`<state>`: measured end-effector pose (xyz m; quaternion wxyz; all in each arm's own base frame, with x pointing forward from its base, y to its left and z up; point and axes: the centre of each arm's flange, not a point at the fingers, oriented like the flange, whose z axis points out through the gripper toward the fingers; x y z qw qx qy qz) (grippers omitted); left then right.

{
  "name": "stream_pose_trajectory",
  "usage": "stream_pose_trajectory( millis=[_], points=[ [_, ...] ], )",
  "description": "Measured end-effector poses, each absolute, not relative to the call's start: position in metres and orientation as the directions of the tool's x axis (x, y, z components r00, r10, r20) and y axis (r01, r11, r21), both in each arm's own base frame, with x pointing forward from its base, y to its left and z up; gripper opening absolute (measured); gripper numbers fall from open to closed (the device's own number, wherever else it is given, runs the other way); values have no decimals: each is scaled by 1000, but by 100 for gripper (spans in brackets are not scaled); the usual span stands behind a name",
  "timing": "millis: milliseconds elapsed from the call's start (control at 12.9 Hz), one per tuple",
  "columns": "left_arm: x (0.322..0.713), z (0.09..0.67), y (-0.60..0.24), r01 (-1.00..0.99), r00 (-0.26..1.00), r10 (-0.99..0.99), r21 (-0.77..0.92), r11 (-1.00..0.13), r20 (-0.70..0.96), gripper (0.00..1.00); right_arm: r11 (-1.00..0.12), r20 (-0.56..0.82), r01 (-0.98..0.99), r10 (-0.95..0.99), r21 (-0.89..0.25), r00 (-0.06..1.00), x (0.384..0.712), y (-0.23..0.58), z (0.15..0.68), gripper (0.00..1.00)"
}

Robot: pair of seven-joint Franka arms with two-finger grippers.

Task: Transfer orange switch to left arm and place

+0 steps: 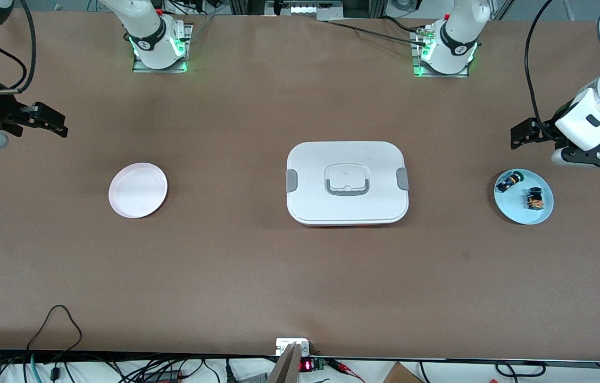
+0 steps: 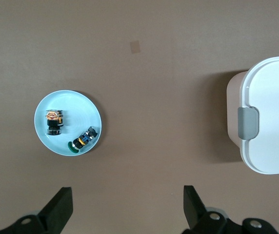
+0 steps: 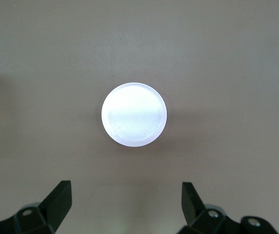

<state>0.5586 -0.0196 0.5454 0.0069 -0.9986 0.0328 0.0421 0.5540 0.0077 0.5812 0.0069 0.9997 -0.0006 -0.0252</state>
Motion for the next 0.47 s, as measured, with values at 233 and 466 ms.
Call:
stream_pose_trajectory(
  millis=[233, 466],
  points=[
    [558, 547, -20, -66, 995, -65, -11, -998, -81, 100, -1000, -50, 0, -1, 14, 999, 554, 8, 582, 100],
    [557, 549, -19, -65, 995, -64, -12, -998, -77, 100, -1000, -40, 0, -1, 13, 999, 555, 8, 586, 100]
  ],
)
